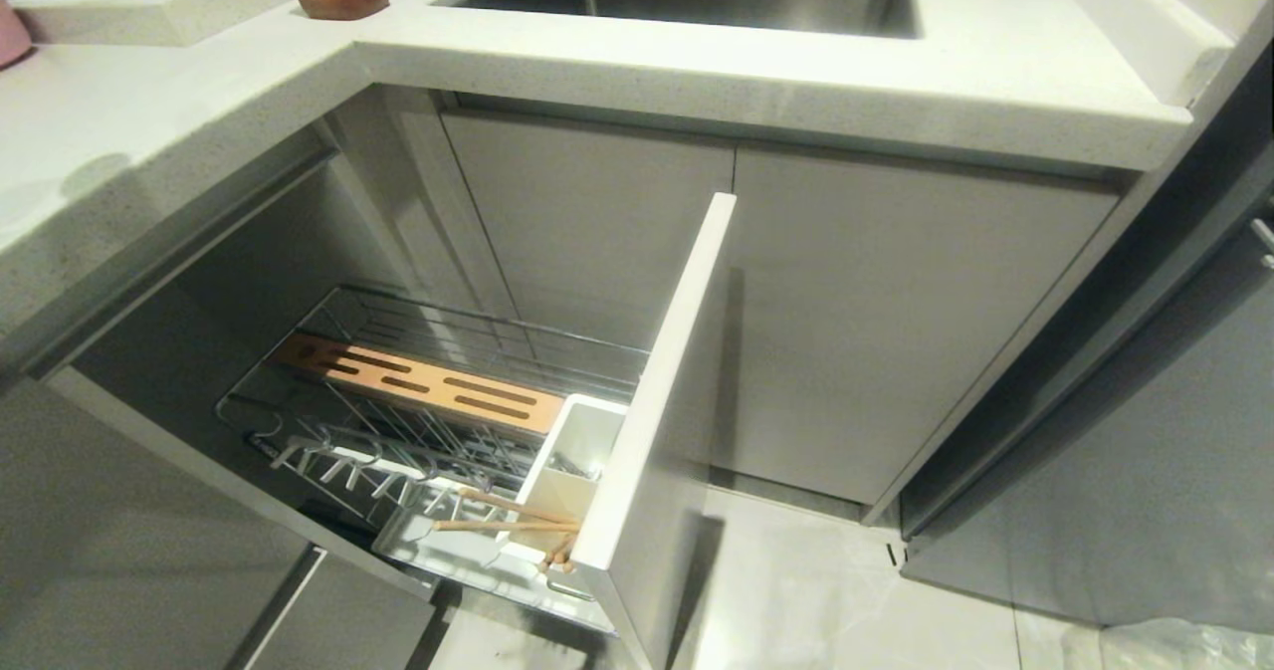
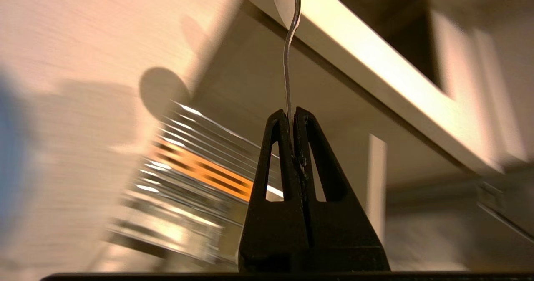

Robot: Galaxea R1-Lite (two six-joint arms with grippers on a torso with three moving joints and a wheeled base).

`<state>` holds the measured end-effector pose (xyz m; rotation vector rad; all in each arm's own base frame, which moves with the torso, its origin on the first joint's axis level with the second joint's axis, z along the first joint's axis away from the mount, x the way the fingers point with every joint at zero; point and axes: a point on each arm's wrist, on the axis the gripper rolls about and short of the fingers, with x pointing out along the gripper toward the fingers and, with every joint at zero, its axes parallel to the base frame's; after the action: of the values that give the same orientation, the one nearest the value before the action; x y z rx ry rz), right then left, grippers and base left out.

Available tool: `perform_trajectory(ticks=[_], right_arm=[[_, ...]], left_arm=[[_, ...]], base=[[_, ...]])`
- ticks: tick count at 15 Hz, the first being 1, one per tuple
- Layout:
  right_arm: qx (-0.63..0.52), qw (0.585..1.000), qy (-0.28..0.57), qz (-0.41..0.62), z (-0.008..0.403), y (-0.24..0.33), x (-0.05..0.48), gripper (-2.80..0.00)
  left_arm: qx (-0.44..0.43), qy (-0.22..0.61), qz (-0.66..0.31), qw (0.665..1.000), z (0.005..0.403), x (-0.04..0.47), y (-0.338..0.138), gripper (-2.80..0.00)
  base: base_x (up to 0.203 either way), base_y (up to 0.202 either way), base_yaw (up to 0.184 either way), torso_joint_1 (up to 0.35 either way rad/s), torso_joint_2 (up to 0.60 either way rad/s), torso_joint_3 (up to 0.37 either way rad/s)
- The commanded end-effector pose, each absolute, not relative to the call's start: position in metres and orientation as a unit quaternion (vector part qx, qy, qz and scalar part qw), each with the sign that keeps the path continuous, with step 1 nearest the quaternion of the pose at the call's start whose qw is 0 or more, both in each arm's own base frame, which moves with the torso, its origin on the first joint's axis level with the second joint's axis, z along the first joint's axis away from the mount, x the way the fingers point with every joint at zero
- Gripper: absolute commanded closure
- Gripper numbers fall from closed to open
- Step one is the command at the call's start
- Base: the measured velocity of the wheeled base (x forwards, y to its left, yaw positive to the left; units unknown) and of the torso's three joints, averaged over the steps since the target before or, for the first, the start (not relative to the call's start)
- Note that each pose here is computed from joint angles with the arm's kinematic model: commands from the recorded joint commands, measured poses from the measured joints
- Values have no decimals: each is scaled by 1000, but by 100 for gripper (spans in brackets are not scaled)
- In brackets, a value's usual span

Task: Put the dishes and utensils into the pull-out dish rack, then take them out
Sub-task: Pick up the spoon and place it in the cupboard

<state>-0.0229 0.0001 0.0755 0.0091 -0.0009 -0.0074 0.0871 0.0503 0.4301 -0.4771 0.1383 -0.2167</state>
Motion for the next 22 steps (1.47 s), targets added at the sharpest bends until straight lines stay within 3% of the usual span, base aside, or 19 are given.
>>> perform_trajectory(ticks=[1,5,9,15,19,22], right_arm=[[5,1000,0,-4,75,0,-23,0],[5,1000,0,-4,75,0,-23,0],[5,1000,0,-4,75,0,-23,0],[5,1000,0,-4,75,0,-23,0],[5,1000,0,-4,75,0,-23,0],[5,1000,0,-4,75,0,-23,0]], left_arm=[[-251,107,-209,939,418,81,22,0],[-258,193,-341,883,392,80,-8,0],[-253,298,-396,831,360,90,-30,0],[-251,444,-300,806,340,144,-49,0],[-238,556,-228,763,324,169,-71,0],[-231,593,-182,749,306,196,-85,0]], base=[[0,0,0,0,0,0],[0,0,0,0,0,0],[0,0,0,0,0,0],[0,0,0,0,0,0],[0,0,0,0,0,0],[0,0,0,0,0,0]])
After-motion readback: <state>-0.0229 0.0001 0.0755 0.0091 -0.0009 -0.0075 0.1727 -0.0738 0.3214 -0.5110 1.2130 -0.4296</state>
